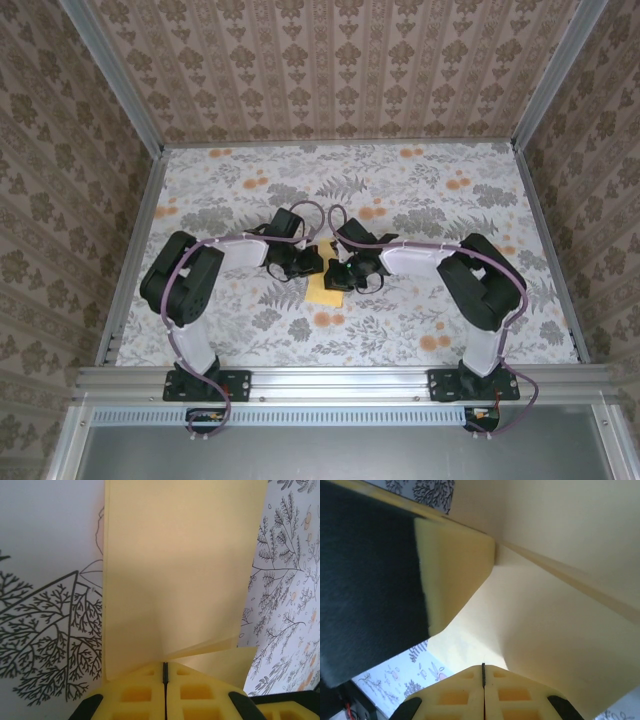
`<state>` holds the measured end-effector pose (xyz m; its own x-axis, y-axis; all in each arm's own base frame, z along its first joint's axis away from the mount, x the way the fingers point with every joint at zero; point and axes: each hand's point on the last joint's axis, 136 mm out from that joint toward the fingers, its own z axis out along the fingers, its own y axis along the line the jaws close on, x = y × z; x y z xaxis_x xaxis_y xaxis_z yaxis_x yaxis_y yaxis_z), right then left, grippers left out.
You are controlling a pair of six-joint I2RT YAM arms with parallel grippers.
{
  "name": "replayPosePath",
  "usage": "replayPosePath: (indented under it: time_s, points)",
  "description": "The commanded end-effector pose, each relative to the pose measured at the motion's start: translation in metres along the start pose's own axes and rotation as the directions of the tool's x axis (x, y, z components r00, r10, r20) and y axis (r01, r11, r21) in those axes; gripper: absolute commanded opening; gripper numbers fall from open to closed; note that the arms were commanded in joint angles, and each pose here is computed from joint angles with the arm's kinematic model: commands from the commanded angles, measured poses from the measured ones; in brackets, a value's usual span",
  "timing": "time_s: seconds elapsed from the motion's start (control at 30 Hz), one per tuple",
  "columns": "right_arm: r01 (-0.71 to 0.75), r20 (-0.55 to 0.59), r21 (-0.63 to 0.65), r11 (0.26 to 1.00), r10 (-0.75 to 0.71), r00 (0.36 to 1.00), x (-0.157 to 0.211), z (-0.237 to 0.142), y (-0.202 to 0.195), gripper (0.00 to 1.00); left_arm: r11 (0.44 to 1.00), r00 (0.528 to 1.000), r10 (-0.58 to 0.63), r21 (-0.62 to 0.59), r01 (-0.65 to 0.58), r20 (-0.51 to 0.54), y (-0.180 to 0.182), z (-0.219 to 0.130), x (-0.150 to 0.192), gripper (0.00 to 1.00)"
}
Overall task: Fold a paper plane with a square sheet of paper (pick it up from the middle)
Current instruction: Fold the triangle a second time at the center of the table.
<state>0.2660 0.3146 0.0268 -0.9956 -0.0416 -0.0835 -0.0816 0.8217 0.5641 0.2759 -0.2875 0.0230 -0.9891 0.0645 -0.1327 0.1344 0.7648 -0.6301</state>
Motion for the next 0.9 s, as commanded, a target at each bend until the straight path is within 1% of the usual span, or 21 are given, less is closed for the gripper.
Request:
replayPosePath:
  time_s: [0.0, 0.13, 0.3, 0.47, 0.57, 0.73, 0.87]
  points:
    - [-0.003, -0.001, 0.035, 0.999, 0.003, 1.0, -0.003, 0.005, -0.003, 0.07, 1.0, 1.0, -0.02, -0.016, 0.019, -0.016, 0.007, 0.007, 0.005, 0.08]
    - [-0.006, -0.014, 0.059, 0.998, 0.007, 1.0, 0.0, 0.009, -0.01, 0.07, 1.0, 1.0, -0.003, 0.01, 0.003, -0.011, 0.0, 0.003, 0.005, 0.1]
    - [-0.014, -0.027, 0.088, 0.996, 0.017, 0.999, 0.004, 0.013, -0.02, 0.07, 0.996, 0.999, 0.041, 0.076, -0.044, 0.031, -0.014, -0.005, 0.003, 0.13]
    - [-0.018, -0.034, 0.092, 0.996, 0.021, 0.999, 0.007, 0.015, -0.022, 0.07, 0.997, 0.999, 0.029, 0.072, -0.03, 0.014, -0.008, 0.001, 0.007, 0.13]
    - [-0.016, -0.034, 0.087, 0.996, 0.019, 0.999, 0.008, 0.013, -0.021, 0.06, 0.999, 1.0, 0.006, 0.043, -0.006, 0.001, -0.001, 0.005, 0.009, 0.11]
    - [-0.006, -0.044, 0.065, 0.998, 0.009, 0.999, 0.014, 0.008, -0.018, 0.06, 0.997, 0.999, -0.041, -0.06, 0.039, -0.03, 0.022, 0.01, 0.017, 0.09]
    - [-0.004, -0.065, 0.062, 0.998, 0.008, 0.998, 0.025, 0.004, -0.023, 0.06, 0.988, 0.996, -0.075, -0.136, 0.067, -0.054, 0.039, 0.012, 0.026, 0.09]
